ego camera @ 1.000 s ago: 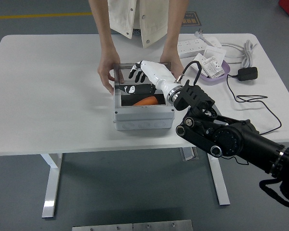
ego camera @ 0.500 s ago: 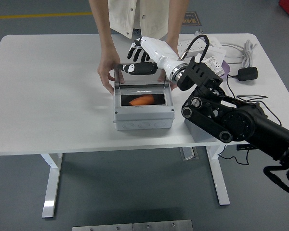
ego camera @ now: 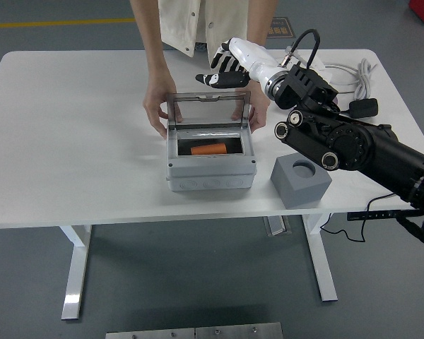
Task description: Fetch the battery,place it into the box,close the lid of the box
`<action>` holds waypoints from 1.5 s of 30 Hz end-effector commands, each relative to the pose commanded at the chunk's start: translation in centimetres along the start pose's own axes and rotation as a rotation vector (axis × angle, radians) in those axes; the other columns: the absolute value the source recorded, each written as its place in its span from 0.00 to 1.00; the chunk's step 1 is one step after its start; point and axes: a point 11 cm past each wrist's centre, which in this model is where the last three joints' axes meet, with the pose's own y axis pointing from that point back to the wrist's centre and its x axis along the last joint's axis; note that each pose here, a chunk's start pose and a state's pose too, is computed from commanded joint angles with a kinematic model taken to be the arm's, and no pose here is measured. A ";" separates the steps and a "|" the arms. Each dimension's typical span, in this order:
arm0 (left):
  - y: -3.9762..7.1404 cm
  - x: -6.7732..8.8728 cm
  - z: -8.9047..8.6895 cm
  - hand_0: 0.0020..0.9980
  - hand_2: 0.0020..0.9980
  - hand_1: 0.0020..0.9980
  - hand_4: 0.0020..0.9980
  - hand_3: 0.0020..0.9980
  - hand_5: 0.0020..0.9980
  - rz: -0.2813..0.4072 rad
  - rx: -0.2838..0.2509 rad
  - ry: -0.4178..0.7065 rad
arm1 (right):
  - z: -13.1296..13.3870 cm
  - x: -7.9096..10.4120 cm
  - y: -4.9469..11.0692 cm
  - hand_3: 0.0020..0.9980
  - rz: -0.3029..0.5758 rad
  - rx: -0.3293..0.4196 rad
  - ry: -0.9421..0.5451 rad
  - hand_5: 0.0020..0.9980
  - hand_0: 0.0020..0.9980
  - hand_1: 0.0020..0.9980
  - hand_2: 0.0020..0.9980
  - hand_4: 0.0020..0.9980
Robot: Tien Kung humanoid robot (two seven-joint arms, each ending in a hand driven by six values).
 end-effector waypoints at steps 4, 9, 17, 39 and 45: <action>0.0 0.0 0.1 0.59 0.71 0.74 0.82 0.74 0.32 0.000 -0.003 0.000 | 0.2 -0.3 -0.1 0.73 0.005 -0.006 -0.010 0.66 0.77 0.70 0.71 0.90; 0.1 -0.1 0.3 0.59 0.71 0.74 0.83 0.74 0.32 -0.001 -0.005 0.002 | -0.2 -0.9 -0.1 0.75 0.012 -0.001 -0.016 0.69 0.81 0.74 0.74 0.91; 0.1 -0.2 0.2 0.59 0.71 0.74 0.82 0.74 0.32 -0.004 -0.001 0.001 | -0.9 -2.6 -0.1 0.75 0.006 0.004 -0.030 0.66 0.81 0.74 0.74 0.88; 0.0 -0.8 -0.1 0.59 0.71 0.74 0.83 0.75 0.32 -0.012 0.002 0.007 | -1.9 -6.4 1.9 0.74 -0.075 0.054 0.067 0.70 0.78 0.73 0.74 0.89; 0.0 -0.9 -0.2 0.59 0.71 0.74 0.83 0.75 0.33 -0.014 0.002 0.009 | -2.3 -6.9 2.7 0.74 -0.099 0.073 0.108 0.70 0.75 0.72 0.73 0.89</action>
